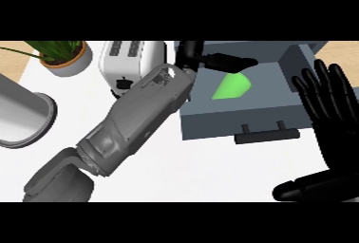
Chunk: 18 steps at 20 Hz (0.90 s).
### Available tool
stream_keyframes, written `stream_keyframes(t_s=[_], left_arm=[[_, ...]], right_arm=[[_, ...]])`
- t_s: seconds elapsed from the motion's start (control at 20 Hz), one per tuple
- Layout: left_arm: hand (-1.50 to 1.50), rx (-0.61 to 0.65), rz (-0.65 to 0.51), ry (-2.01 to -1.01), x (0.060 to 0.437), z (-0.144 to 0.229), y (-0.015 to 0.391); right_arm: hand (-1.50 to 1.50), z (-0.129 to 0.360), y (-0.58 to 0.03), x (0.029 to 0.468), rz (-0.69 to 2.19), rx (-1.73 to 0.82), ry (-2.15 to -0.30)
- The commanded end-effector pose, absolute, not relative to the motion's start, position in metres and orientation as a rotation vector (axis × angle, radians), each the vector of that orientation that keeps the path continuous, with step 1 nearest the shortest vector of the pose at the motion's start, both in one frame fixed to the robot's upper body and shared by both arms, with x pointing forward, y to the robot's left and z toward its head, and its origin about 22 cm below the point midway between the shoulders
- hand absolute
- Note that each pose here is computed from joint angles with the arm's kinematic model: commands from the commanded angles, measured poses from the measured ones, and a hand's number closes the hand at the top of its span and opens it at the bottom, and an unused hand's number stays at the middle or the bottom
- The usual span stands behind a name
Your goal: Pick up the cup, place it into the drawer and close the drawer
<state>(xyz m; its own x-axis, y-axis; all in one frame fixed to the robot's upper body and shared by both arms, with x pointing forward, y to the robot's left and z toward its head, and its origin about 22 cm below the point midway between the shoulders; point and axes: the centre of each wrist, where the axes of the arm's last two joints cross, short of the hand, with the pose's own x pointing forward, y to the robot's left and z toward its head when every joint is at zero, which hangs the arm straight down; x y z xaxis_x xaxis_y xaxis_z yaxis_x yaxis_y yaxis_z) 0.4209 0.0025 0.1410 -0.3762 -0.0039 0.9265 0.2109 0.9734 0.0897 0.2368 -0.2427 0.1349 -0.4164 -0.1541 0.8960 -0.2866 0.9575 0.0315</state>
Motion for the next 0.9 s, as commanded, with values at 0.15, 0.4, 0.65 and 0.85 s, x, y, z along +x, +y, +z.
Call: stream_keyframes(t_s=[0.15,0.4,0.65,0.85], left_arm=[[-1.50,-0.335,-0.103,-1.944,0.412,0.155,-0.005],[-1.50,-0.321,-0.035,-1.974,0.425,0.156,0.041],[-1.50,-0.313,0.082,-1.933,0.416,0.150,0.076],[-1.50,-0.273,0.104,-1.931,0.401,0.135,0.118]], right_arm=[[-1.50,0.144,-0.256,0.225,0.170,0.349,-1.997],[1.50,0.146,-0.269,0.223,0.327,0.292,-1.976],[1.50,0.154,-0.279,0.212,0.498,0.160,-1.964],[1.50,0.149,-0.267,0.206,0.564,0.085,-1.900]])
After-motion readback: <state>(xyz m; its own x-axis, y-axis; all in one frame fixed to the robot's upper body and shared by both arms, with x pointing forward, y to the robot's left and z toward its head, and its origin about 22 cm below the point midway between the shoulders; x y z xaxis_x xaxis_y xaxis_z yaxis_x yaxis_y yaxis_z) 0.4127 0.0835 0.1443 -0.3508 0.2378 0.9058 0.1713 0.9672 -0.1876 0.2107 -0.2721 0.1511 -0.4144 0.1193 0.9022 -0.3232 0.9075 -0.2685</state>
